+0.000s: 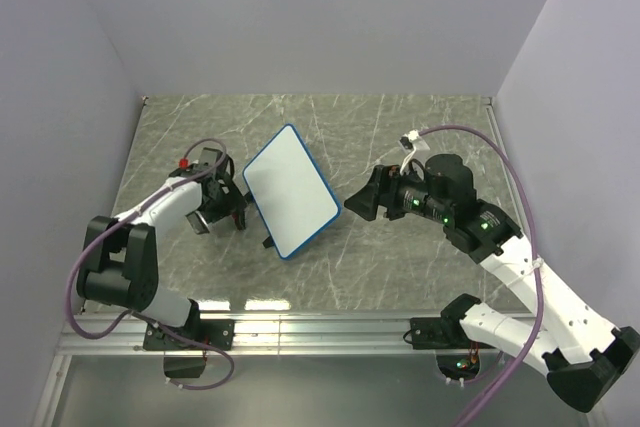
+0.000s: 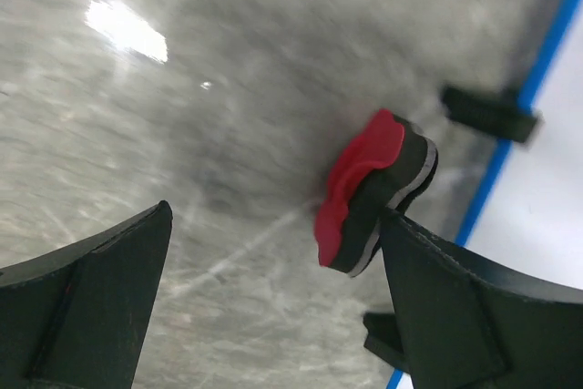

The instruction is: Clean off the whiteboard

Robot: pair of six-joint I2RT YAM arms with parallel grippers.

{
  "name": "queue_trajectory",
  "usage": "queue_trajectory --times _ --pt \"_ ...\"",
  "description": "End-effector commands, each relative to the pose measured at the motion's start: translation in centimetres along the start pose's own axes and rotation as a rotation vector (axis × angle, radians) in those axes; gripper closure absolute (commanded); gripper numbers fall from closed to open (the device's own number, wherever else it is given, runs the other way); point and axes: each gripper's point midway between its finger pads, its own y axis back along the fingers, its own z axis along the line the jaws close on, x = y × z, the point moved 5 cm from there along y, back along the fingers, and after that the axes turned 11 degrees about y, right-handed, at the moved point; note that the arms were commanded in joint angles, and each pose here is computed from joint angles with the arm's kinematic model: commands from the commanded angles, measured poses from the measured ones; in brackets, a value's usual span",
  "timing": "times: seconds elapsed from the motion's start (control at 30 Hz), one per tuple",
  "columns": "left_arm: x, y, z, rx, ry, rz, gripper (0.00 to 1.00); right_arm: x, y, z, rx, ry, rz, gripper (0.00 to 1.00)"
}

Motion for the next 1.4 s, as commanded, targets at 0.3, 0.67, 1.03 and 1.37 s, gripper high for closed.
queue_trajectory --times 0.3,0.67,1.03,1.37 --pt "-3.3 7.3 -5.2 0.375 0.036 -0.017 0.01 -0.9 1.3 -0.2 0.034 0.059 -0.044 0.10" --pt "-3.8 9.2 -0.6 -0.043 0.164 -0.162 0.02 -2.1 2.3 0.3 0.035 0.091 -0.063 0.10" --pt "-5.9 3.7 -0.3 -0.260 -0.018 0.037 0.17 -0.7 2.6 0.1 0.027 0.081 -0.047 0.11" --pt "-4.0 2.2 3.2 -0.505 0.007 -0.122 0.15 -0.5 3.8 -0.5 0.077 0.115 -0.046 0.11"
